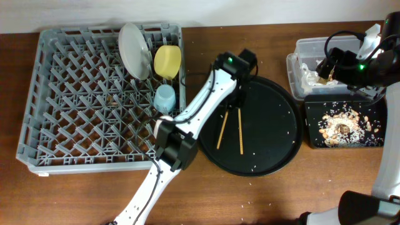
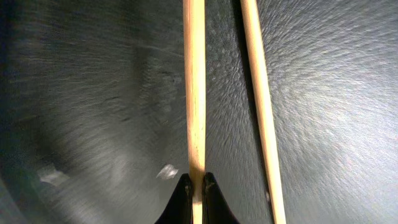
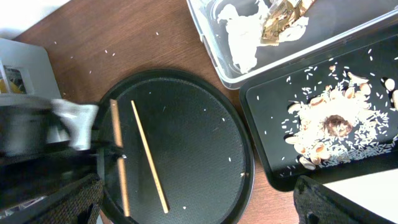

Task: Sort waste into correct bins and load items into the dishwasher rack
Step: 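Pick one chopstick from the tray with the left gripper, place in rack, then pick the second chopstick with the left gripper and place it in the rack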

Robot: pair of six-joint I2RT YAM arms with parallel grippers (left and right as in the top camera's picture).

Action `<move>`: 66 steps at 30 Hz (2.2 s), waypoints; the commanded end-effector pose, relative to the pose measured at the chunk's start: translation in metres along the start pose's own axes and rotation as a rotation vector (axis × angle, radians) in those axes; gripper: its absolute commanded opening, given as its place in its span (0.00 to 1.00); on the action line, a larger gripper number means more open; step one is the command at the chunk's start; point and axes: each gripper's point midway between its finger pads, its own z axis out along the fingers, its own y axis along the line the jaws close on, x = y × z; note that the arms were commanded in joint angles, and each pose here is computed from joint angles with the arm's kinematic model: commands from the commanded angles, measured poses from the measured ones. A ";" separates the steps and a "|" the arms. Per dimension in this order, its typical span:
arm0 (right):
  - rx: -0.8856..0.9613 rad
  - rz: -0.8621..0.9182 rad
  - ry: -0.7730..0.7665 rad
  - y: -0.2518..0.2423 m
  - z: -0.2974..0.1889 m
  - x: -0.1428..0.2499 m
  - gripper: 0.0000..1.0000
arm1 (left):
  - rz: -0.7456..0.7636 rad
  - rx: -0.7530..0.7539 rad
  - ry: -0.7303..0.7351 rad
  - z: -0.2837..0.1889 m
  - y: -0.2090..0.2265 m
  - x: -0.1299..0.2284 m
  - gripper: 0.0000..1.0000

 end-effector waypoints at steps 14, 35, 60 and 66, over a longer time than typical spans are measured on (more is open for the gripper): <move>0.012 -0.001 -0.007 -0.003 -0.001 -0.002 0.98 | -0.303 -0.262 -0.133 -0.136 0.284 0.059 0.00; 0.012 -0.001 -0.007 -0.003 -0.001 -0.002 0.98 | 0.075 0.046 -0.229 -0.050 -0.018 -0.014 0.37; 0.012 -0.001 -0.007 -0.003 -0.001 -0.002 0.98 | -0.181 -0.115 -0.576 -0.236 0.113 -0.031 0.01; 0.012 -0.001 -0.007 -0.003 -0.001 -0.002 0.98 | -0.161 -0.035 -0.533 -0.241 0.110 -0.019 0.45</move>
